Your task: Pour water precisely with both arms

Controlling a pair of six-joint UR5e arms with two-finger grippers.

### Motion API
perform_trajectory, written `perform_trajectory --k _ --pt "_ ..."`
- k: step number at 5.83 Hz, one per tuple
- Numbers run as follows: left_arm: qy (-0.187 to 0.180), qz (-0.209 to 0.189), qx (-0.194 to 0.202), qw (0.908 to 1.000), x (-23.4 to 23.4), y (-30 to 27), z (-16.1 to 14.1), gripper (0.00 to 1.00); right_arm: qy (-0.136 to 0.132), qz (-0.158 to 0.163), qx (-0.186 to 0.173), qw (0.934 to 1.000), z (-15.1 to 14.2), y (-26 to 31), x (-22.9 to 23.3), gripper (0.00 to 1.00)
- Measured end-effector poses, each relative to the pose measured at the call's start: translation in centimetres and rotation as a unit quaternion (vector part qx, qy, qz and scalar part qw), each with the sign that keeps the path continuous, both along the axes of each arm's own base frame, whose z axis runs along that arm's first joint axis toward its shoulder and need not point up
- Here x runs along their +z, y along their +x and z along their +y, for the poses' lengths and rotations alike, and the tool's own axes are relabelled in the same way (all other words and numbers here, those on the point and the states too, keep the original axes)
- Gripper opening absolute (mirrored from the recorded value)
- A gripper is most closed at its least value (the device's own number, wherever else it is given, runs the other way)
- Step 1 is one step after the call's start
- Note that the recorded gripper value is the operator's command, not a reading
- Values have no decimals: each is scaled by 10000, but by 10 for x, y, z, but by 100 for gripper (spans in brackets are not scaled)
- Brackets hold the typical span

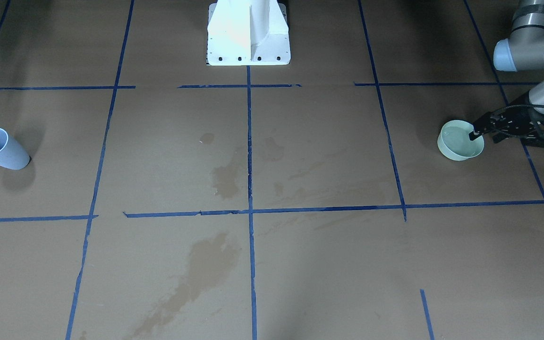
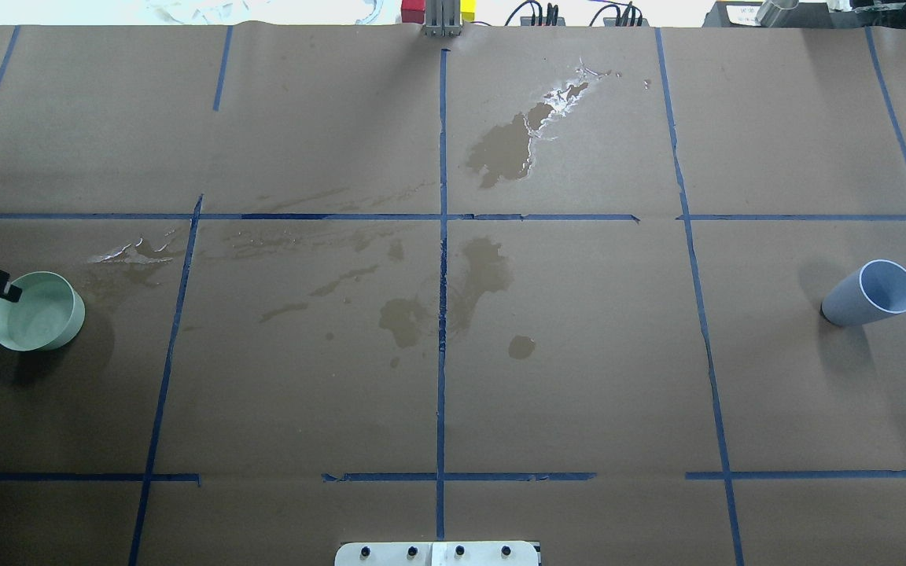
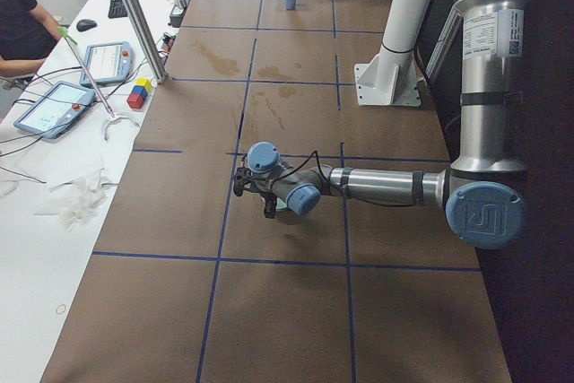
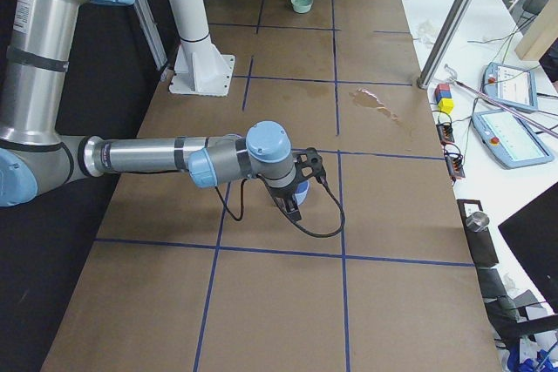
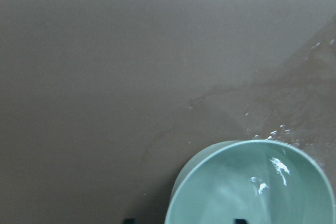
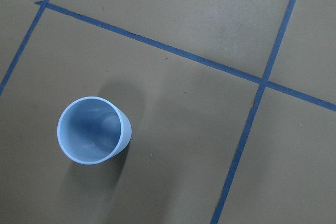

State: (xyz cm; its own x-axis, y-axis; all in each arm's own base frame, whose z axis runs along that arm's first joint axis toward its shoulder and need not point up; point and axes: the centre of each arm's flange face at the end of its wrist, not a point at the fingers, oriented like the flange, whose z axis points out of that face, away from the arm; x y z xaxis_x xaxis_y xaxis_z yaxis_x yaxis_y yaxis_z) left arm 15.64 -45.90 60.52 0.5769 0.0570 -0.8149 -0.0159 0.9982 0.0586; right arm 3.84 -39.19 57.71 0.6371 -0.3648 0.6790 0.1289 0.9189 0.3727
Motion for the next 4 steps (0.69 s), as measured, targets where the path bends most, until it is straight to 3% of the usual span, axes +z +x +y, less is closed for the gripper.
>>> perform_trajectory --k 2,4 --pt "463 91 -504 9976 -35 -63 -8 100 -401 24 -85 9992 1 -7 8 100" --pt "873 -227 -397 9951 -31 -118 -9 100 -694 34 -120 9975 5 -7 15 100"
